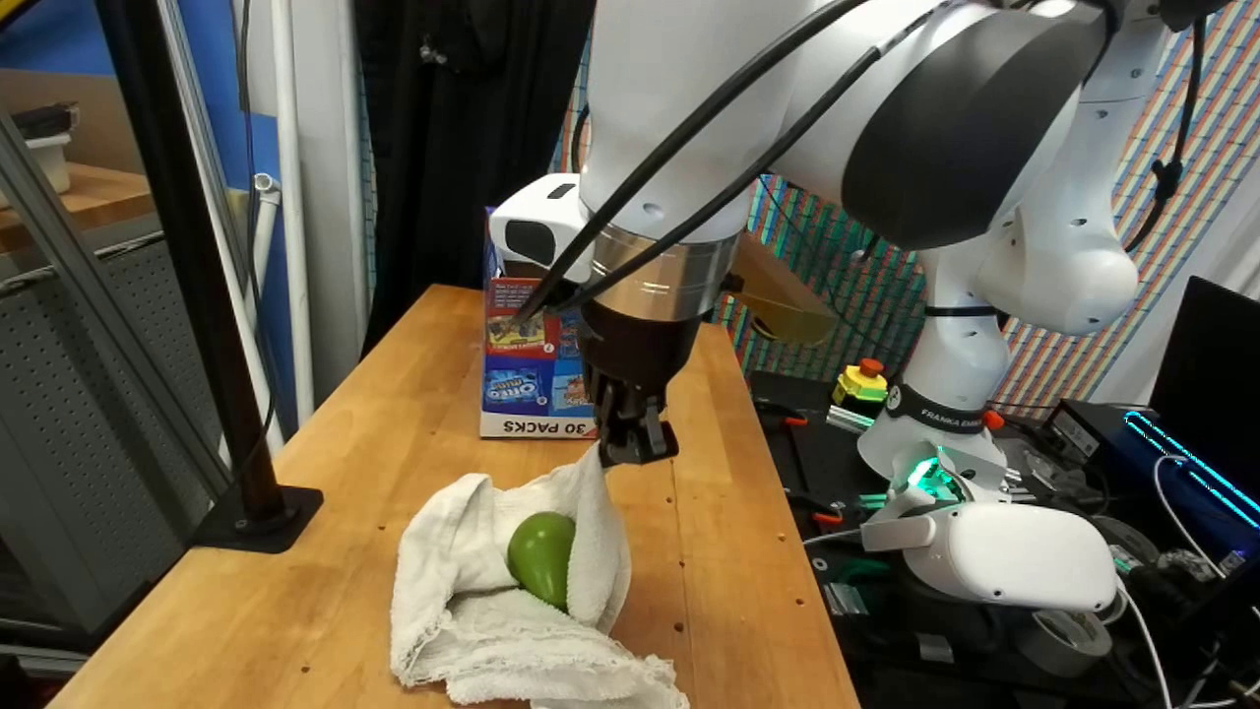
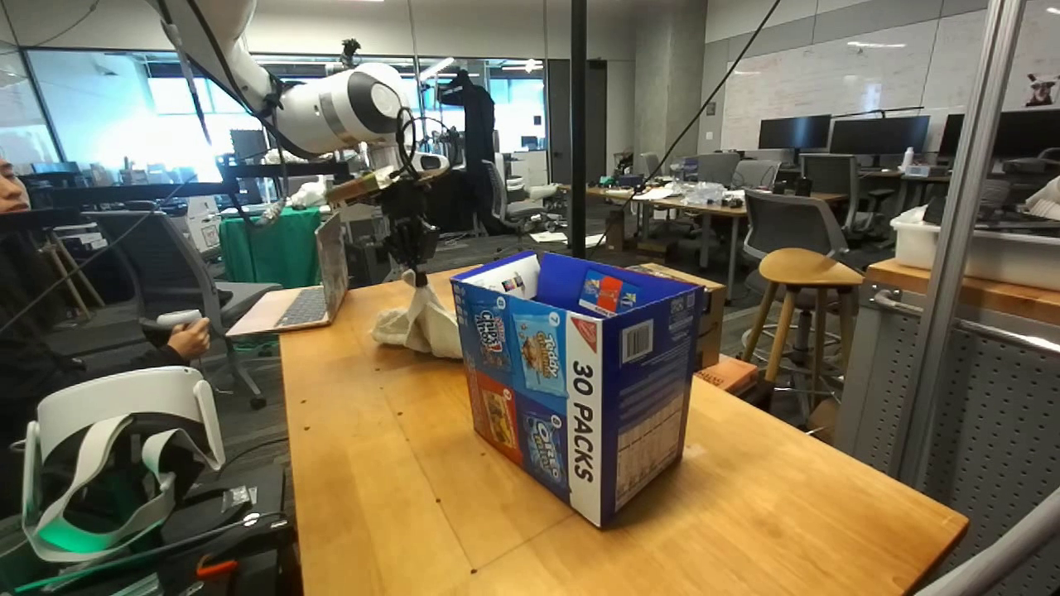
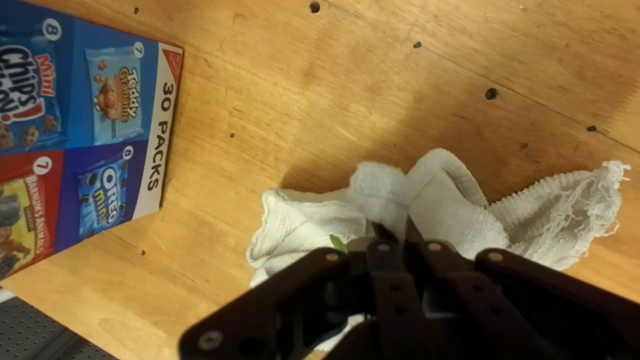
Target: Pick up the avocado and wrap it on the cloth, then pick up the cloth and put it in the box
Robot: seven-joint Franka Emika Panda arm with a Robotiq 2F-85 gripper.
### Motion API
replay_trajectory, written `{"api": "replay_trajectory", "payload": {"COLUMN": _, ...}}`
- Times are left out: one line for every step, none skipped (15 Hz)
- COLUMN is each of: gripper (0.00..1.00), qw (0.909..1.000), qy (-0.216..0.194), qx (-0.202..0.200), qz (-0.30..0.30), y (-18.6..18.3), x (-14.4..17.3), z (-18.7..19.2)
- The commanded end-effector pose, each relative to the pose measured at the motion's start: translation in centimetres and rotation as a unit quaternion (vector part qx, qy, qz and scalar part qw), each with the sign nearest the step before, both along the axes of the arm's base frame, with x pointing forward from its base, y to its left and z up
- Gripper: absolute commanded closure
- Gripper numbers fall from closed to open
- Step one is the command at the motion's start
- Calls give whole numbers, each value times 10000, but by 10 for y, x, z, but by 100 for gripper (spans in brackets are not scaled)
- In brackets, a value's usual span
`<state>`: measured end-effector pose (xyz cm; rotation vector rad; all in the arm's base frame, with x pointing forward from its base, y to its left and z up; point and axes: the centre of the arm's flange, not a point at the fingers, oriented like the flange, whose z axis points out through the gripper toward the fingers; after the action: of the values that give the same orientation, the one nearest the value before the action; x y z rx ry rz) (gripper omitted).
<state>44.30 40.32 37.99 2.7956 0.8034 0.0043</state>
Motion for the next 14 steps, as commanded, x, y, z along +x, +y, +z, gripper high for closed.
{"api": "replay_trajectory", "payload": {"gripper": 94, "qw": 9994, "qy": -97, "qx": 287, "qz": 193, "y": 24, "x": 18, "z": -11}}
{"api": "replay_trajectory", "payload": {"gripper": 94, "qw": 9989, "qy": -94, "qx": 412, "qz": 198, "y": 29, "x": 22, "z": -15}}
{"api": "replay_trajectory", "payload": {"gripper": 95, "qw": 9984, "qy": -93, "qx": 526, "qz": 204, "y": 33, "x": 28, "z": -21}}
{"api": "replay_trajectory", "payload": {"gripper": 94, "qw": 9978, "qy": -94, "qx": 612, "qz": 223, "y": 37, "x": 33, "z": -25}}
{"api": "replay_trajectory", "payload": {"gripper": 95, "qw": 9974, "qy": -95, "qx": 681, "qz": 237, "y": 40, "x": 39, "z": -29}}
{"api": "replay_trajectory", "payload": {"gripper": 94, "qw": 9969, "qy": -85, "qx": 741, "qz": 262, "y": 43, "x": 45, "z": -34}}
{"api": "replay_trajectory", "payload": {"gripper": 94, "qw": 9965, "qy": -73, "qx": 783, "qz": 281, "y": 46, "x": 51, "z": -38}}
{"api": "replay_trajectory", "payload": {"gripper": 94, "qw": 9960, "qy": -57, "qx": 839, "qz": 295, "y": 47, "x": 56, "z": -40}}
{"api": "replay_trajectory", "payload": {"gripper": 95, "qw": 9957, "qy": -29, "qx": 872, "qz": 300, "y": 47, "x": 63, "z": -46}}
{"api": "replay_trajectory", "payload": {"gripper": 95, "qw": 9953, "qy": 4, "qx": 918, "qz": 302, "y": 47, "x": 67, "z": -49}}
{"api": "replay_trajectory", "payload": {"gripper": 94, "qw": 9951, "qy": 31, "qx": 936, "qz": 306, "y": 46, "x": 71, "z": -53}}
{"api": "replay_trajectory", "payload": {"gripper": 94, "qw": 9950, "qy": 68, "qx": 949, "qz": 303, "y": 43, "x": 76, "z": -58}}
{"api": "replay_trajectory", "payload": {"gripper": 94, "qw": 9947, "qy": 111, "qx": 977, "qz": 291, "y": 42, "x": 80, "z": -62}}
{"api": "replay_trajectory", "payload": {"gripper": 95, "qw": 9945, "qy": 155, "qx": 1001, "qz": 272, "y": 39, "x": 85, "z": -68}}
